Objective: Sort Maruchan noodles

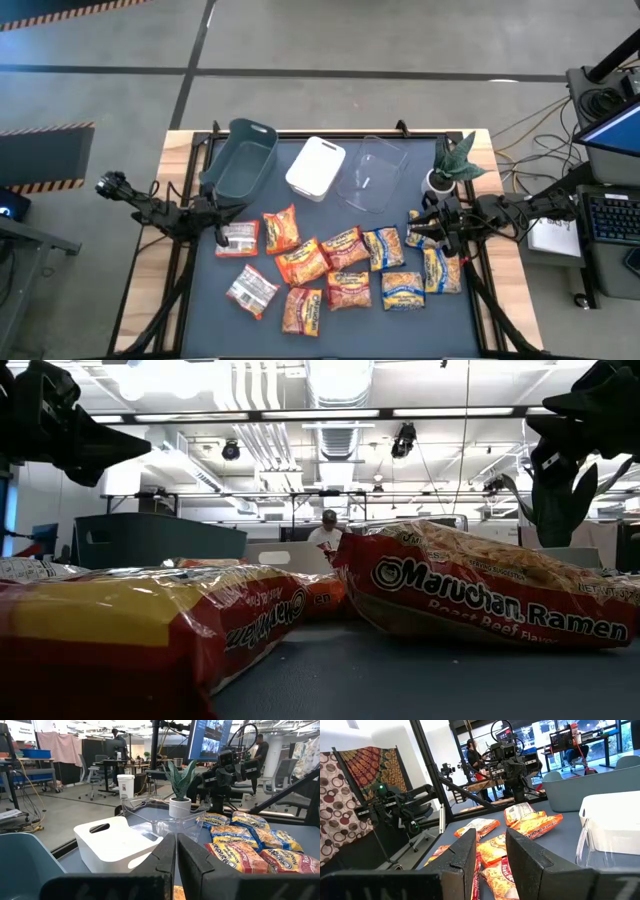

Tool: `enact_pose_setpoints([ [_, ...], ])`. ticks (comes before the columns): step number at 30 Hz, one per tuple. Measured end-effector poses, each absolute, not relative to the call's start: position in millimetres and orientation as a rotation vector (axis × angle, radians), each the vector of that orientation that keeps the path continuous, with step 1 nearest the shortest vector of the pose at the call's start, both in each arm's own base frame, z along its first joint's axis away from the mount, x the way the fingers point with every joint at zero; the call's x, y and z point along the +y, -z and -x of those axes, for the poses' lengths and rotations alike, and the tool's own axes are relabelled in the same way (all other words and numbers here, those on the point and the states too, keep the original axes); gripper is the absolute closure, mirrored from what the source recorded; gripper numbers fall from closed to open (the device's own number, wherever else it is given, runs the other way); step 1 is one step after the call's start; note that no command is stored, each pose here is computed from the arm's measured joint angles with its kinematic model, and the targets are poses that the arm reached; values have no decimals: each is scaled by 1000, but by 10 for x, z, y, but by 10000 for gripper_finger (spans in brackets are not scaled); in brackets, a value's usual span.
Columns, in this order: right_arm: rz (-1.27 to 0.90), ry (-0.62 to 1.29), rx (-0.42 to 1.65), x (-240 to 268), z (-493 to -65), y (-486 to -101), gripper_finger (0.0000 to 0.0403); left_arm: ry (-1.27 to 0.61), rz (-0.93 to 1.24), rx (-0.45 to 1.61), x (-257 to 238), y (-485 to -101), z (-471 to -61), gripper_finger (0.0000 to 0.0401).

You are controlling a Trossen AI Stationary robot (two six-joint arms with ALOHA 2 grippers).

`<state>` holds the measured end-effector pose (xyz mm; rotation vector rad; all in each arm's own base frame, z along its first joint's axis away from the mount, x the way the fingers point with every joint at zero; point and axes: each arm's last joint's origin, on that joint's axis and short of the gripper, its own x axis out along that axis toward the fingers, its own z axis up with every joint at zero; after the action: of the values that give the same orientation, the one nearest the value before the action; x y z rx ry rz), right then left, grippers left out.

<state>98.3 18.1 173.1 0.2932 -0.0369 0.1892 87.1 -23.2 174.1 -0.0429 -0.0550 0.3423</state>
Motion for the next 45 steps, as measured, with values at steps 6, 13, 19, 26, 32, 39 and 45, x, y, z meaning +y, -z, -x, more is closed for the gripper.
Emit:
enact_pose_setpoints([
  [6, -293, -189, -37, 181, -983, -1730, 307, -342, 43, -55, -232, -1741, -870, 401],
  [13, -293, -189, -37, 181, -983, -1731, 307, -342, 43, -55, -233, -1741, -871, 401],
  [19, -288, -189, -37, 181, -983, -1730, 307, -342, 43, -55, -233, -1741, -870, 401],
  [26, -78, -160, -123, 173, -978, -1793, 307, -326, 332, -168, -227, -1821, -862, 401],
  [32, -133, -131, -130, 161, -974, -1854, 307, -289, 582, -321, -210, -1960, -832, 401],
  [39, -163, -24, -129, 136, -1009, -2087, 307, -178, 700, -423, -219, -2075, -819, 401],
  [45, -189, -35, -140, 147, -1056, -2399, 307, -130, 702, -454, -280, -2152, -912, 401],
])
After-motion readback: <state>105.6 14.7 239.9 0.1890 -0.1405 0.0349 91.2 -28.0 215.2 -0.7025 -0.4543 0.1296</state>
